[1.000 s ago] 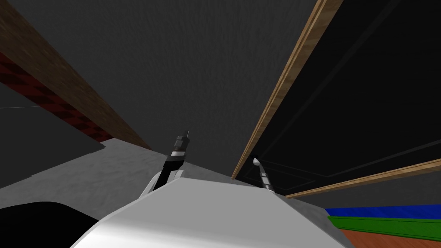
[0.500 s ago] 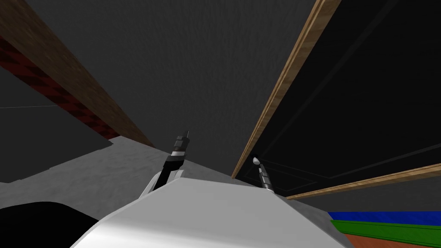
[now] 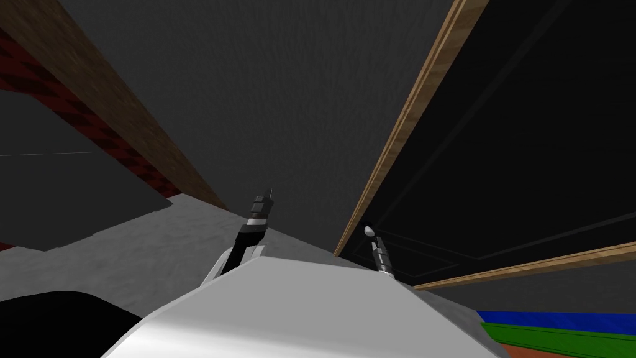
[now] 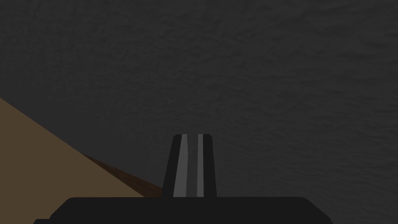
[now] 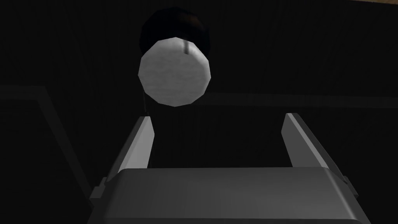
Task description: Pull the door open
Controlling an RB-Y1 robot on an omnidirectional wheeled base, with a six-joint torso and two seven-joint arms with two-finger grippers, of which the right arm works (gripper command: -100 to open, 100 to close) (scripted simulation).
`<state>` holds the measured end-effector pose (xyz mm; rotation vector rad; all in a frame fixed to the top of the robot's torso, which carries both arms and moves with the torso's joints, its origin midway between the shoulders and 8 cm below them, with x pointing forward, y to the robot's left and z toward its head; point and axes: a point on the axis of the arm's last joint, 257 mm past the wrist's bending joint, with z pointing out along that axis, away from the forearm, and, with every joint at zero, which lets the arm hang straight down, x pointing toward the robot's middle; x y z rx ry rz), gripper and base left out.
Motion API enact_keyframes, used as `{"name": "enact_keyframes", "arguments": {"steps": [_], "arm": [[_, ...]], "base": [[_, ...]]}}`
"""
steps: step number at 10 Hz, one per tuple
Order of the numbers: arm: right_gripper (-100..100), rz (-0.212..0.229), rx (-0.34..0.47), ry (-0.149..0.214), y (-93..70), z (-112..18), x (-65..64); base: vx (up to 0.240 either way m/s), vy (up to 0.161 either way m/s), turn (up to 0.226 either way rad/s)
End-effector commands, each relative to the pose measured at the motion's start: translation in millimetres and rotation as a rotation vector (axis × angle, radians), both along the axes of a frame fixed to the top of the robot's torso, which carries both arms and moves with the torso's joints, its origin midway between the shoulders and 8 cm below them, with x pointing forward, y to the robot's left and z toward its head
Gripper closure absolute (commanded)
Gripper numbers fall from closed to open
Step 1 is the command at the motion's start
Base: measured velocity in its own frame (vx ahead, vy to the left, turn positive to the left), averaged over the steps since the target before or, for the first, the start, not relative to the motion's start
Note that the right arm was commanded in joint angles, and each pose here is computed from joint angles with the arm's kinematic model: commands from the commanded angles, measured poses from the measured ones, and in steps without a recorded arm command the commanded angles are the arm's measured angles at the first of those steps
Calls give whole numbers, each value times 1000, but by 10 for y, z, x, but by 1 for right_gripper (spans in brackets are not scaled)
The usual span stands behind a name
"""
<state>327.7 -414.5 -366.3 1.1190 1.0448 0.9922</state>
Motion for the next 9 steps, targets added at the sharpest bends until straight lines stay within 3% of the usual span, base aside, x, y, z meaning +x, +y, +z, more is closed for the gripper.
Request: {"name": "enact_keyframes", "arguments": {"steps": [1, 9], "arm": [[-100, 0, 50, -10, 0, -2, 2], [-100, -12, 346, -77, 19, -10, 19]], "base": [[-43, -17, 30], [-38, -13, 50]]}}
